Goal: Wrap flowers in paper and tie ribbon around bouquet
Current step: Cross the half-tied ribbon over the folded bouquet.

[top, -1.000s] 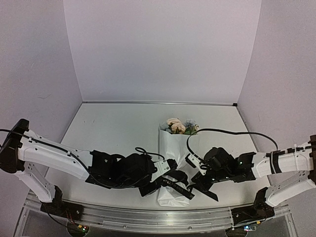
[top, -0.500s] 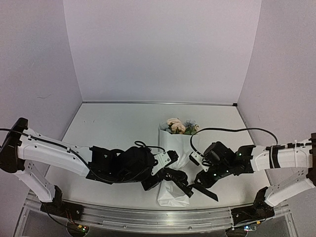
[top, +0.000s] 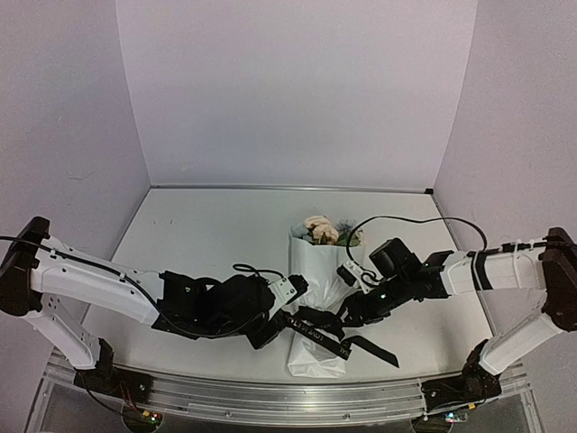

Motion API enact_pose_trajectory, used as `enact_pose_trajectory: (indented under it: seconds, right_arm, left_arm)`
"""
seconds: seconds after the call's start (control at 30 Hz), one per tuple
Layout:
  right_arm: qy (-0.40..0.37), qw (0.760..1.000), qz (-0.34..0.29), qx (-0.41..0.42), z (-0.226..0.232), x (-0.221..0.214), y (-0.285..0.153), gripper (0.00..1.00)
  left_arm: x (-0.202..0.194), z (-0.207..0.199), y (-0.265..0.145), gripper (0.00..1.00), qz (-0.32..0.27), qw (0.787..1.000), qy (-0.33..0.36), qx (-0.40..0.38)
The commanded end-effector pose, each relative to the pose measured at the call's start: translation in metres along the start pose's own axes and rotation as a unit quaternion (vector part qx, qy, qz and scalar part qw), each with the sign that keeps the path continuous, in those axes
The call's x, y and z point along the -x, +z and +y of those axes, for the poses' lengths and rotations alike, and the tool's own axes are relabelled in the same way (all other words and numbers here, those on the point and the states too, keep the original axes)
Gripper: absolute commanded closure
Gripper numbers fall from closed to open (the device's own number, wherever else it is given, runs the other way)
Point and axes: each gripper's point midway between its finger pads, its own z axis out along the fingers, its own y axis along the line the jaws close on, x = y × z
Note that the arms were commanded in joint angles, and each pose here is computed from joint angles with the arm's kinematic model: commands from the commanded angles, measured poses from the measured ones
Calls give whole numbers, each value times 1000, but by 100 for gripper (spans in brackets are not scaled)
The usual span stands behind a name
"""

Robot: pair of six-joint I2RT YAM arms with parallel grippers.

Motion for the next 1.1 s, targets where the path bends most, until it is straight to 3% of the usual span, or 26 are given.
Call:
enact_pose_trajectory:
  seconds: [0.0, 0.4, 0.53, 0.73, 1.07]
  right_arm:
    - [-19, 999, -20, 33, 11, 19, 4, 51]
    - [1, 999, -15, 47, 12, 22, 11, 53]
    - [8, 999, -30, 34, 7, 20, 3, 48]
    - [73, 996, -41, 23, -1, 15, -9, 40]
    - [117, 993, -20, 28, -6, 4, -1, 43]
  left_arm:
    - [8, 15, -11, 100, -14, 999, -29, 24]
    - [4, 29, -14, 100, -8, 997, -47, 59]
    - [3, 34, -16, 100, -9, 996, -54, 71]
    - [-2, 35, -25, 100, -17, 996, -59, 62]
    - [-25, 30, -24, 100, 17, 998, -51, 45]
